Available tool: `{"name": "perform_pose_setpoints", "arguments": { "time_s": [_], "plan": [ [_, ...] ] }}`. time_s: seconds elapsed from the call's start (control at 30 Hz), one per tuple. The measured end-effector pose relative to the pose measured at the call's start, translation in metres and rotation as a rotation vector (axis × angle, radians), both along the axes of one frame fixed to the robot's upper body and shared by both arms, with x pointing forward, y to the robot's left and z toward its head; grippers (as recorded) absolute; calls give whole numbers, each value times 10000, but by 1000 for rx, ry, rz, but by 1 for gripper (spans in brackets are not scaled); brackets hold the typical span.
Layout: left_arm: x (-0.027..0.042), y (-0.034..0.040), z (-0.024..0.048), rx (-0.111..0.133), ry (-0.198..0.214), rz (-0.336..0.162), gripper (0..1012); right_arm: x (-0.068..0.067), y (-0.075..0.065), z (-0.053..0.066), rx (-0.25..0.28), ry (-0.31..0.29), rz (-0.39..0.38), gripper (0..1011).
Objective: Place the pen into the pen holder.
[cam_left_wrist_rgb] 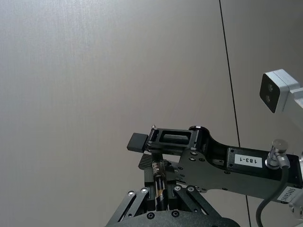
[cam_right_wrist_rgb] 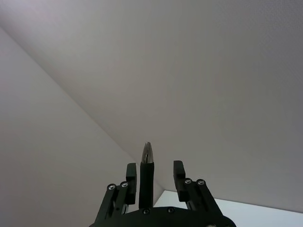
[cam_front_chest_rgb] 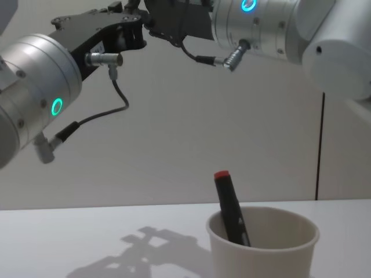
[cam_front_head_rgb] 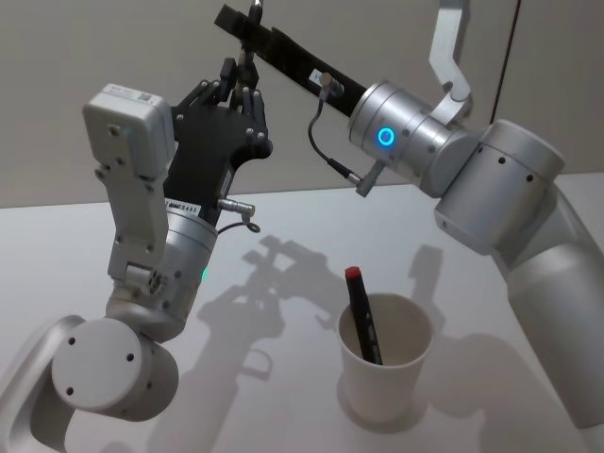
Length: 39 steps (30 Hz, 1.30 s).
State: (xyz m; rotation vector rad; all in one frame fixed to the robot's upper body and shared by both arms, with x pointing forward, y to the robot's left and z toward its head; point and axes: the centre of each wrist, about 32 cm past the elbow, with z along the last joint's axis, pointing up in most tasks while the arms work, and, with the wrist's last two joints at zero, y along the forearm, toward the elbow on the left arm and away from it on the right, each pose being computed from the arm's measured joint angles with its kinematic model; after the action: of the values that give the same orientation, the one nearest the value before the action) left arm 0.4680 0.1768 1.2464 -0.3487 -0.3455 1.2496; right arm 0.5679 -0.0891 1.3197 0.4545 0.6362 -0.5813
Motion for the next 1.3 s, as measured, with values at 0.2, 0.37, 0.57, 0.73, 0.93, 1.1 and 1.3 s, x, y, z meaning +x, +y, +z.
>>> {"name": "perform_pose_setpoints", "arguments": {
  "time_s": [0.2, 0.37, 0.57, 0.73, 0.93, 1.1, 1.3],
  "plan": [
    [0, 0, 0, 0, 1, 0, 138, 1, 5, -1, 2, 0, 1, 335],
    [0, 0, -1, 0, 1, 0, 138, 2, 7, -2, 3, -1, 2, 249],
    [0, 0, 1, 0, 0, 0, 129, 4, 7, -3, 2, 1, -1, 132],
    [0, 0, 1, 0, 0, 0, 129, 5, 7, -4, 2, 1, -1, 125],
    [0, 0, 1, 0, 0, 0, 129, 6, 7, -5, 2, 1, -1, 126],
    [0, 0, 0, 0, 0, 0, 129, 6, 7, -5, 2, 1, -1, 125],
    [0, 0, 0, 0, 0, 0, 130, 6, 7, -5, 2, 1, -1, 126]
  ]
}}
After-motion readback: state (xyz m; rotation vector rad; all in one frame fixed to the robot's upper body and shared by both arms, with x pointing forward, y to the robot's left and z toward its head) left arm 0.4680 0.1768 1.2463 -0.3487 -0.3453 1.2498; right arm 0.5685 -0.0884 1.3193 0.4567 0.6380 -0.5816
